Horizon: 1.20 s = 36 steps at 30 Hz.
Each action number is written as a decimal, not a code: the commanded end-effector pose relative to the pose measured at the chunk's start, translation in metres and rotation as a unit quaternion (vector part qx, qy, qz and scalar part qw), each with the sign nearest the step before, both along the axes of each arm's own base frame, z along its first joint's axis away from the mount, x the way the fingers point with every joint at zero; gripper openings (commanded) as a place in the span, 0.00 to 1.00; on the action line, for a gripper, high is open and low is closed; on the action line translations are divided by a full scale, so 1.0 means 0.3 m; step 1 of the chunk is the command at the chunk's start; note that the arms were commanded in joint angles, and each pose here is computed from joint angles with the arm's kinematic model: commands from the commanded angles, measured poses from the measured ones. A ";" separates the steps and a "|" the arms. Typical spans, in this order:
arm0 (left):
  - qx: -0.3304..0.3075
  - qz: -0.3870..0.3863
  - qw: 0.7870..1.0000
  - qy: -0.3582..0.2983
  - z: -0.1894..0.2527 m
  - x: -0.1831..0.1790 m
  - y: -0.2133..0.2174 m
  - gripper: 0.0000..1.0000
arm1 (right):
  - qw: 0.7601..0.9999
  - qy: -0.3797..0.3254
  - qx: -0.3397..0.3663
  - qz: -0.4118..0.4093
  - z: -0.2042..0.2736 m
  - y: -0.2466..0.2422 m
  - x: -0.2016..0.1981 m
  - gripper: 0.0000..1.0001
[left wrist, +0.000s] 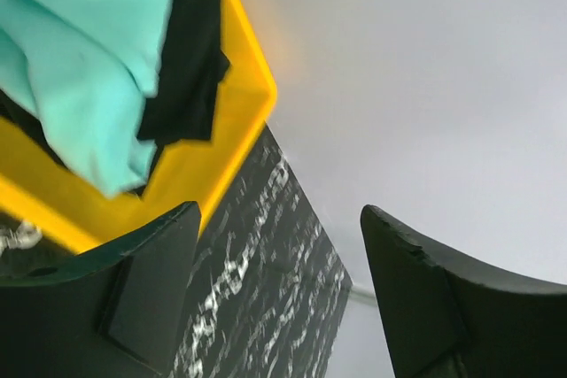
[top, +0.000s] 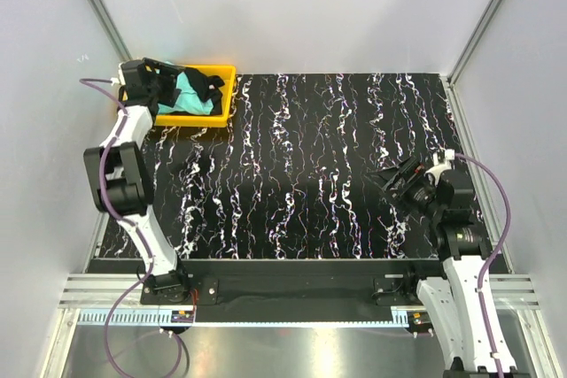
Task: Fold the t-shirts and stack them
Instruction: Grab the tshirt from the pile
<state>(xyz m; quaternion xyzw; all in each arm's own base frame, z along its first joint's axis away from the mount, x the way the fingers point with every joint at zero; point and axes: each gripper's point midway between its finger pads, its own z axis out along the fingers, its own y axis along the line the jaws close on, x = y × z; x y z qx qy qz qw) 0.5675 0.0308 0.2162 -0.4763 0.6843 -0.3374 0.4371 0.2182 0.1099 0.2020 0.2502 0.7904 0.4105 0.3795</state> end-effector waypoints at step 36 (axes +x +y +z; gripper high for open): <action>-0.152 0.072 0.983 -0.070 -0.278 0.348 0.251 0.12 | 0.979 0.050 -0.160 -0.115 -0.021 -0.208 0.228 1.00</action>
